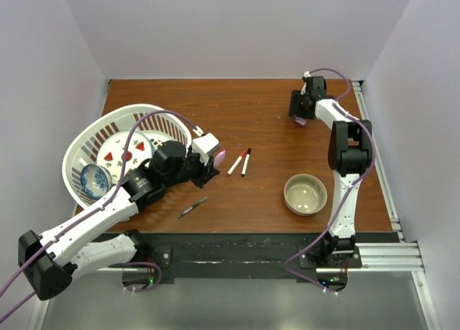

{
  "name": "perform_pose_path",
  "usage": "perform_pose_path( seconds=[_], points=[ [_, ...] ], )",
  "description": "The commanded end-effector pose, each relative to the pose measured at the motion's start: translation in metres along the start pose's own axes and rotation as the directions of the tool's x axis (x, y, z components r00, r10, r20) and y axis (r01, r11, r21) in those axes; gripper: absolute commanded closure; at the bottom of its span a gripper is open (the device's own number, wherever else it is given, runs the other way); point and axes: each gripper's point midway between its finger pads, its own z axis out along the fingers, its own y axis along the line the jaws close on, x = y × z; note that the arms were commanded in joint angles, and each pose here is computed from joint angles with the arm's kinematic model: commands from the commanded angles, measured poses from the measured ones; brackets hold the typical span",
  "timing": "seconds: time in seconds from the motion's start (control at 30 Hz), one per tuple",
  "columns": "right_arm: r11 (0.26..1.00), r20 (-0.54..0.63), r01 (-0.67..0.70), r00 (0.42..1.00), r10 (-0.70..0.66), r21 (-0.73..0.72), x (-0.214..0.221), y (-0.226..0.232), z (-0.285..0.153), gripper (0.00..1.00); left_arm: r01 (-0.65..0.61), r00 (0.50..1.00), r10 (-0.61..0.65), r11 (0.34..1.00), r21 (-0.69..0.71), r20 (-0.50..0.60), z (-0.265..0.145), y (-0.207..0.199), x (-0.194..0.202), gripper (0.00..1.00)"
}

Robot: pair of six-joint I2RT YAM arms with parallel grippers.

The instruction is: Insert the pens into the pen caps

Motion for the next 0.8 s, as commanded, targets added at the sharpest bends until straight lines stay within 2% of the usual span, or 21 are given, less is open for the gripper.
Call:
perform_pose_path(
  seconds=[0.0, 0.33, 0.6, 0.77],
  points=[
    [0.99, 0.005, 0.06, 0.998, -0.06, -0.131, -0.001, 0.02, -0.006, 0.39, -0.028, 0.999, 0.027, 0.999, 0.017, 0.037, -0.002, -0.002, -0.009, 1.0],
    [0.98, -0.022, 0.097, 0.995, -0.102, -0.172, 0.016, 0.024, -0.024, 0.42, -0.028, 0.999, 0.027, 0.999, 0.028, 0.043, -0.003, -0.004, -0.01, 1.0],
    [0.95, -0.033, 0.112, 0.991, -0.127, -0.291, 0.017, 0.044, -0.036, 0.44, -0.028, 0.999, 0.027, 0.999, 0.028, 0.045, -0.003, -0.004, -0.011, 1.0],
    [0.956, -0.057, 0.099, 0.991, -0.119, -0.278, 0.02, 0.044, -0.048, 0.45, -0.028, 0.999, 0.027, 0.999, 0.028, 0.043, -0.003, -0.004, -0.01, 1.0]
  ],
)
